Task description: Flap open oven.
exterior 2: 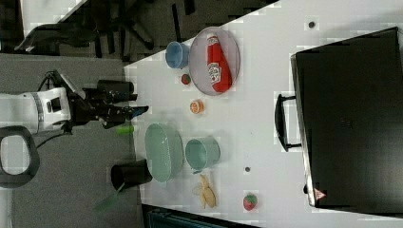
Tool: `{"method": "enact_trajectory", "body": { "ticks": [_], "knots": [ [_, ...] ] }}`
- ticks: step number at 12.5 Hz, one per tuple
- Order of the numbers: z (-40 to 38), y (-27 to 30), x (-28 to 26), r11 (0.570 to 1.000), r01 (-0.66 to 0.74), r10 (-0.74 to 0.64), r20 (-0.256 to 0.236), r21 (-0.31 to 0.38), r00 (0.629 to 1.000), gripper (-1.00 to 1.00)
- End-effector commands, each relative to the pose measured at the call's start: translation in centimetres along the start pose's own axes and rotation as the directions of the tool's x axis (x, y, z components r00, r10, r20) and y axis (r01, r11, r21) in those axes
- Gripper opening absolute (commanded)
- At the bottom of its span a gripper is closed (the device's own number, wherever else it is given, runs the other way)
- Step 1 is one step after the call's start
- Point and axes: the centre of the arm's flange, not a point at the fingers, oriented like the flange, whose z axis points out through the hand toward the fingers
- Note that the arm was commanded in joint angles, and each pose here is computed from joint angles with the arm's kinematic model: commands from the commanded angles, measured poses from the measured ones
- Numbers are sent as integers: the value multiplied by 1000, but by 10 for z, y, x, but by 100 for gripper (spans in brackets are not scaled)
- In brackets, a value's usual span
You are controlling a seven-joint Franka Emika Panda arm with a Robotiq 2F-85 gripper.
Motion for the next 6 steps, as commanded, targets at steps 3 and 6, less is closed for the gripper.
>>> {"method": "enact_trajectory", "body": {
  "ticks": [3,6],
  "knots": [
    [-55,106,-62,979,-205,205,12,-23,979,100],
    [-55,106,-62,979,-205,205,12,-24,979,100]
  ]
}}
